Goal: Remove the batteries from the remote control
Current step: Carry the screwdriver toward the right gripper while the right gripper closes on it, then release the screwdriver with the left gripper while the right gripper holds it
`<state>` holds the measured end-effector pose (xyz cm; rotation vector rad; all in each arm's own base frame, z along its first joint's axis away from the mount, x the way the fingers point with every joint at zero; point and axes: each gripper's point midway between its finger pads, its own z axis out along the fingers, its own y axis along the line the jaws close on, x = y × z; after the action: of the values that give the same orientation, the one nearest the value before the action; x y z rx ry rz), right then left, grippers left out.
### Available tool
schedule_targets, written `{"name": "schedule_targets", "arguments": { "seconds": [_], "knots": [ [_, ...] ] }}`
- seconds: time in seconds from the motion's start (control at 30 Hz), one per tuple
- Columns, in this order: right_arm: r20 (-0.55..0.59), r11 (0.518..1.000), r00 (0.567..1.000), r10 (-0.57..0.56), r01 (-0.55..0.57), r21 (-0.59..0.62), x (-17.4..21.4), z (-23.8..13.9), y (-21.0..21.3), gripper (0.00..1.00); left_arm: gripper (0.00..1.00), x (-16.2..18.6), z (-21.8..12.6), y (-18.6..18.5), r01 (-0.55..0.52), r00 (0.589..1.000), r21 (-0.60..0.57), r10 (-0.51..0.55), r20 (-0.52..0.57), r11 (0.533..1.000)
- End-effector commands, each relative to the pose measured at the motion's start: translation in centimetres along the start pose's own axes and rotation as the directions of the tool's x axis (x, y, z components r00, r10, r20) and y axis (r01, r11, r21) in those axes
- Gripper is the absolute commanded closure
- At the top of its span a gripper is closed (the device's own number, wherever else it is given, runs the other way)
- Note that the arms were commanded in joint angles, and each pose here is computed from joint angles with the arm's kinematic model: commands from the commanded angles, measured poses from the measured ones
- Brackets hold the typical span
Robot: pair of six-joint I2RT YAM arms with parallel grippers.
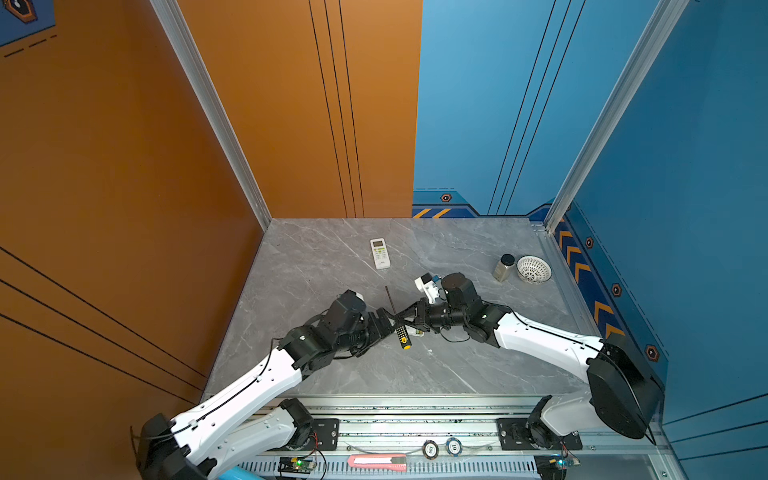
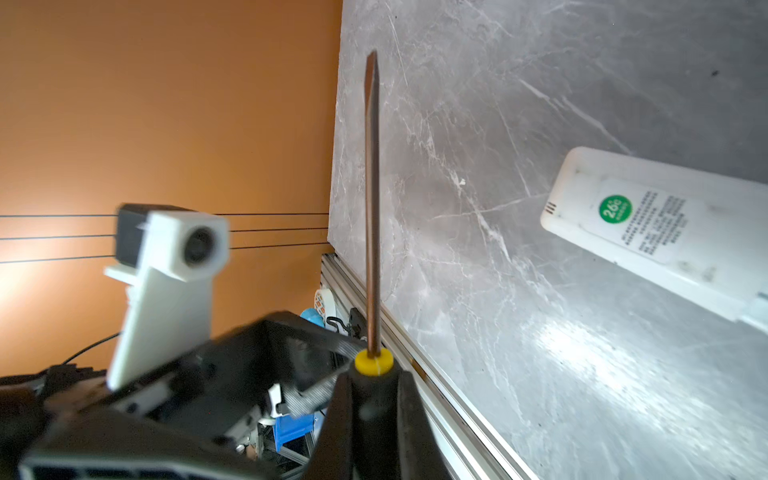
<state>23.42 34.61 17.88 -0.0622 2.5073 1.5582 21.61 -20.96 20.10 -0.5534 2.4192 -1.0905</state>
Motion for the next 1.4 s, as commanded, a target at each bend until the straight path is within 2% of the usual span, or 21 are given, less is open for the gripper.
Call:
{"name": "schedule_targets", "arguments": {
  "seconds": [0.0,0.17,0.3,0.6,0.8,0.93,1.07,1.17,1.2,1.27,1.3,1.37],
  "knots": [
    [-0.082,1.000,0.997,-0.006,0.006,0.010,2.0,-1.5,-0.7,1.00,0.08,-2.8,-2.1,0.6,0.056,0.990,0.028,-0.059,0.131,0.998],
    [-0.134,1.000,0.991,-0.007,0.009,0.012,3.0,-2.4,-0.4,1.00,0.10,-4.0,-1.2,1.2,0.047,0.988,0.049,-0.053,0.143,0.998],
    [-0.151,1.000,0.988,0.008,-0.007,0.008,3.4,-2.7,-0.1,1.00,0.13,-4.4,1.2,1.1,0.099,0.983,0.118,-0.116,0.145,0.988],
    [-0.170,1.000,0.985,0.005,-0.004,0.008,3.8,-2.7,0.3,1.00,0.27,-4.1,5.1,-0.5,0.109,0.983,0.184,-0.133,0.123,0.977],
    [-0.178,1.000,0.984,-0.002,0.004,0.007,4.1,-2.4,0.3,1.00,0.33,-3.3,6.9,-0.7,0.148,0.982,0.183,-0.166,0.085,0.972],
    [-0.178,1.000,0.984,-0.009,0.009,-0.001,4.0,-2.4,0.7,1.00,0.43,-2.4,8.4,0.1,0.182,0.980,0.142,-0.191,0.047,0.973],
    [-0.176,1.000,0.984,-0.016,0.015,-0.005,4.0,-2.4,0.9,1.00,0.67,-2.2,9.5,1.5,0.225,0.972,0.105,-0.231,0.043,0.969],
    [-0.171,1.000,0.985,-0.025,0.024,-0.006,3.9,-2.7,1.0,1.00,0.92,-2.2,10.1,0.8,0.230,0.972,0.109,-0.234,0.023,0.967],
    [-0.160,0.999,0.986,-0.037,0.038,0.003,3.5,-3.1,1.1,0.90,1.00,-2.2,10.3,0.6,0.244,0.969,0.108,-0.247,0.012,0.964],
    [-0.089,0.991,0.991,-0.102,0.110,0.079,1.5,-5.1,1.0,0.53,1.00,-2.3,10.5,0.5,0.308,0.951,0.115,-0.310,-0.001,0.944],
    [-0.047,0.974,0.985,-0.165,0.170,0.150,0.4,-6.8,1.0,0.39,1.00,-2.5,10.6,0.5,0.374,0.926,0.139,-0.377,-0.006,0.917],
    [0.050,0.904,0.938,-0.343,0.315,0.287,-2.1,-10.5,1.9,0.26,1.00,-3.2,10.7,0.7,0.529,0.842,0.220,-0.540,-0.013,0.820]
  ]
}}
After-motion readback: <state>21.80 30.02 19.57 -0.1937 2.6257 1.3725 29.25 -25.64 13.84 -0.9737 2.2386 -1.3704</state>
